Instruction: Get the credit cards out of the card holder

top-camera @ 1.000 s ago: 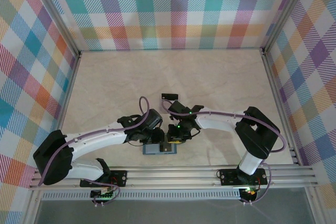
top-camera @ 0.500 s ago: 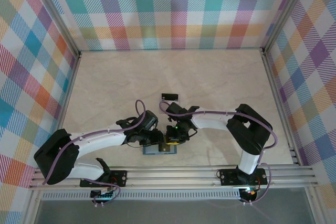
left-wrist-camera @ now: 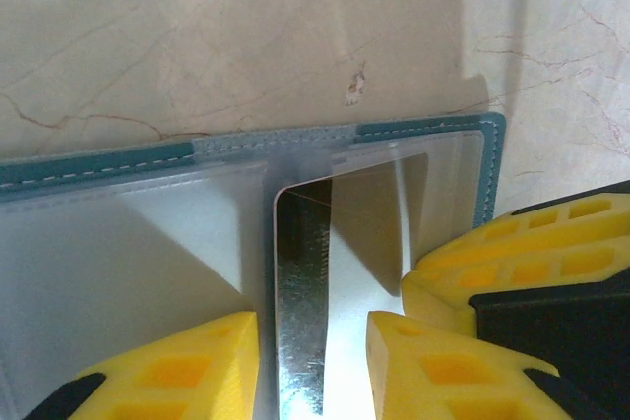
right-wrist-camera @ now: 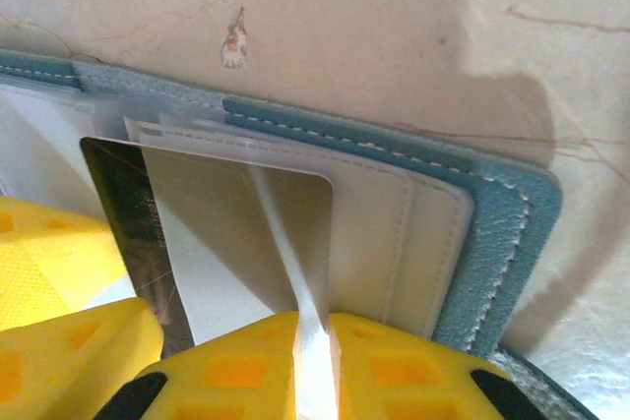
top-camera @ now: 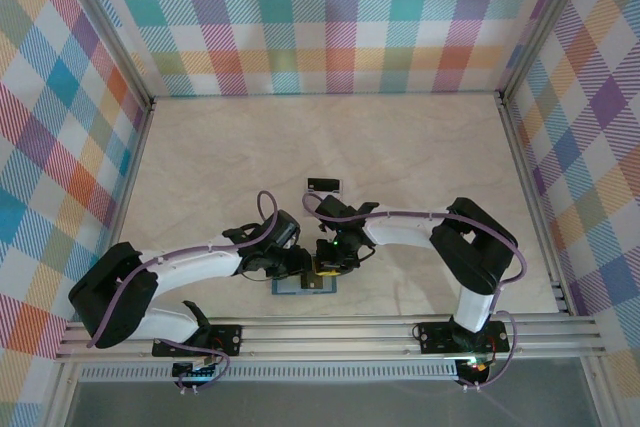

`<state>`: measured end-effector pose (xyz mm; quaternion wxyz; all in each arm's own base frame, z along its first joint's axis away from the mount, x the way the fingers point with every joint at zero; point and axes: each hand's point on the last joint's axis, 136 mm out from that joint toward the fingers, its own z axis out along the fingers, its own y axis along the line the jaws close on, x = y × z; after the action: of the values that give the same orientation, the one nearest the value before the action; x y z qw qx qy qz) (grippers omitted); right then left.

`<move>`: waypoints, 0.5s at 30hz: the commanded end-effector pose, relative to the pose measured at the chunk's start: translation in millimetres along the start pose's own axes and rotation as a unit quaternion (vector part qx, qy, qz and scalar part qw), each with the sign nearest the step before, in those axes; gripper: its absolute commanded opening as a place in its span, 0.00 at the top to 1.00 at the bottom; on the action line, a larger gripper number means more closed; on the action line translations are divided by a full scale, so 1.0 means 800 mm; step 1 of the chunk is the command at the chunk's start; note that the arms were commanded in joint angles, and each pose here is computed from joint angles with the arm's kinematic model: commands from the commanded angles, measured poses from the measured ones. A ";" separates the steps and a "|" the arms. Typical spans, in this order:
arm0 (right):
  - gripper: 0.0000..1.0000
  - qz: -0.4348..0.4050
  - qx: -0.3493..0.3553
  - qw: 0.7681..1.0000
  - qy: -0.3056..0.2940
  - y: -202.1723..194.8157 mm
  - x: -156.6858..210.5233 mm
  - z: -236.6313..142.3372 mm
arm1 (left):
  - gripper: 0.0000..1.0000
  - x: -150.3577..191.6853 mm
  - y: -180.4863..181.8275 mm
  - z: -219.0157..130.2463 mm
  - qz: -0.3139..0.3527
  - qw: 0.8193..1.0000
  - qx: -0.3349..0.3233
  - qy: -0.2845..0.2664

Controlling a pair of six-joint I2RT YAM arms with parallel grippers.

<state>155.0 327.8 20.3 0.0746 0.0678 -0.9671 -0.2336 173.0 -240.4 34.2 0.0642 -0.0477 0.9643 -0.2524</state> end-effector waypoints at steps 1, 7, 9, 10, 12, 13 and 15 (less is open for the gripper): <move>0.82 0.010 0.025 1.000 0.013 -0.015 0.003 0.014 | 0.65 -0.003 0.011 -0.003 -0.008 1.000 -0.008 -0.007; 0.82 0.008 0.022 1.000 0.014 -0.013 0.003 0.016 | 0.68 -0.001 0.008 0.005 -0.007 1.000 0.012 -0.003; 0.82 0.008 0.020 1.000 0.015 -0.012 0.003 0.016 | 0.70 -0.002 0.006 0.004 -0.006 1.000 0.020 -0.008; 0.82 0.008 0.019 1.000 0.015 -0.011 0.002 0.017 | 0.71 -0.003 0.005 0.003 -0.006 1.000 0.024 -0.012; 0.82 0.008 0.018 1.000 0.017 -0.011 0.002 0.018 | 0.73 -0.007 0.005 -0.002 -0.008 0.999 0.029 -0.026; 0.82 0.007 0.017 1.000 0.016 -0.010 0.001 0.018 | 0.75 -0.008 0.005 -0.005 -0.009 0.999 0.034 -0.033; 0.81 0.007 0.016 1.000 0.018 -0.009 0.002 0.019 | 0.77 -0.011 0.005 -0.011 -0.010 0.998 0.042 -0.044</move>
<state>155.1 333.6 19.9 0.0819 0.0697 -0.9644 -0.2417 172.7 -233.8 31.1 0.0815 -0.0539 0.9573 -0.2721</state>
